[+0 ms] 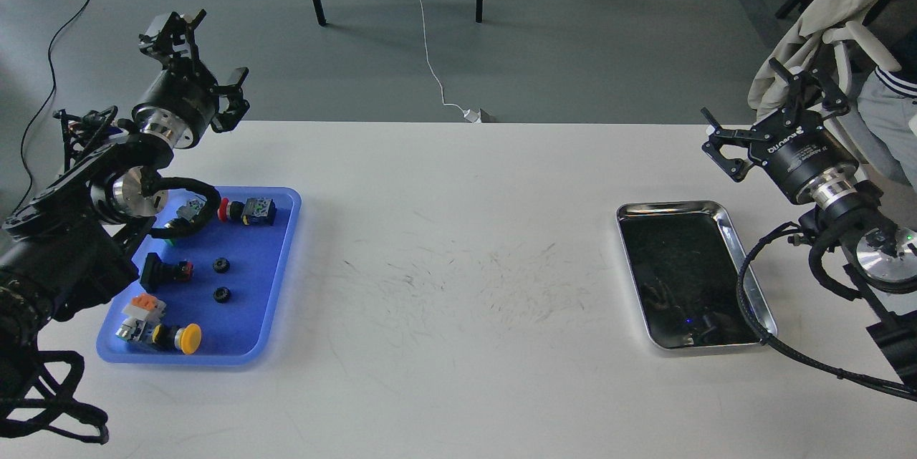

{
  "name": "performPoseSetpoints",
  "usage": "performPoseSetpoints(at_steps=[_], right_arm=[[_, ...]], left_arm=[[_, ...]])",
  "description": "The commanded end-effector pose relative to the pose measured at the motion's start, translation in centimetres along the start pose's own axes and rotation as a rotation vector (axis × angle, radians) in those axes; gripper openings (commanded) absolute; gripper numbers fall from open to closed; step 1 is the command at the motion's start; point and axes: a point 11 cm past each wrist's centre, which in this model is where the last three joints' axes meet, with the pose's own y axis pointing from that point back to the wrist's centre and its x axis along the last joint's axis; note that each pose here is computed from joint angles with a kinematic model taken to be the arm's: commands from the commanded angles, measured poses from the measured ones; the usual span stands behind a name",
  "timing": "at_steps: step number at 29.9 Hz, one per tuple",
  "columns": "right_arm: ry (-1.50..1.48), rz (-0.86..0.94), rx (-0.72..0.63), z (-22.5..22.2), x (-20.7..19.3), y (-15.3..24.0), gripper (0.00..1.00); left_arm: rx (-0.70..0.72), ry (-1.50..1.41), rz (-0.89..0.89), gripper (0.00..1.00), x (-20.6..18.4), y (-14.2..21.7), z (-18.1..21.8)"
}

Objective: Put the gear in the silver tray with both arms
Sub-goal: 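Reach the left gripper down to a small black gear in the blue tray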

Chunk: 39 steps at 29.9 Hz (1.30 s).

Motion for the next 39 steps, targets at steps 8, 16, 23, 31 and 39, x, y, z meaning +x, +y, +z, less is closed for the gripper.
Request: performPoseSetpoints(at_steps=[8,16,23,31,39], right_arm=[[0.004,0.005,0.002,-0.2,0.2,0.2,0.99],[0.003,-0.006,-0.001,-0.2,0.0,0.3,0.99],[0.006,-0.022,-0.016,0.2,-0.5,0.1,0.99],[0.01,-0.048,-0.013,-0.1,-1.4,-0.1,0.99],[0.014,-0.053,-0.014,-0.2,-1.6,-0.2,0.99]], left_arm=[[-0.012,0.008,-0.004,0.98,-0.3,-0.3,0.4],[0.049,-0.041,0.019,0.98,0.4,0.0,-0.4],[0.175,-0.275,-0.138,0.98,-1.9,0.5,-3.0],[0.245,-0.577,-0.316,0.98,-2.5,3.0,-0.8],[0.305,-1.032,-0.559,0.98,-3.6,9.1,2.7]])
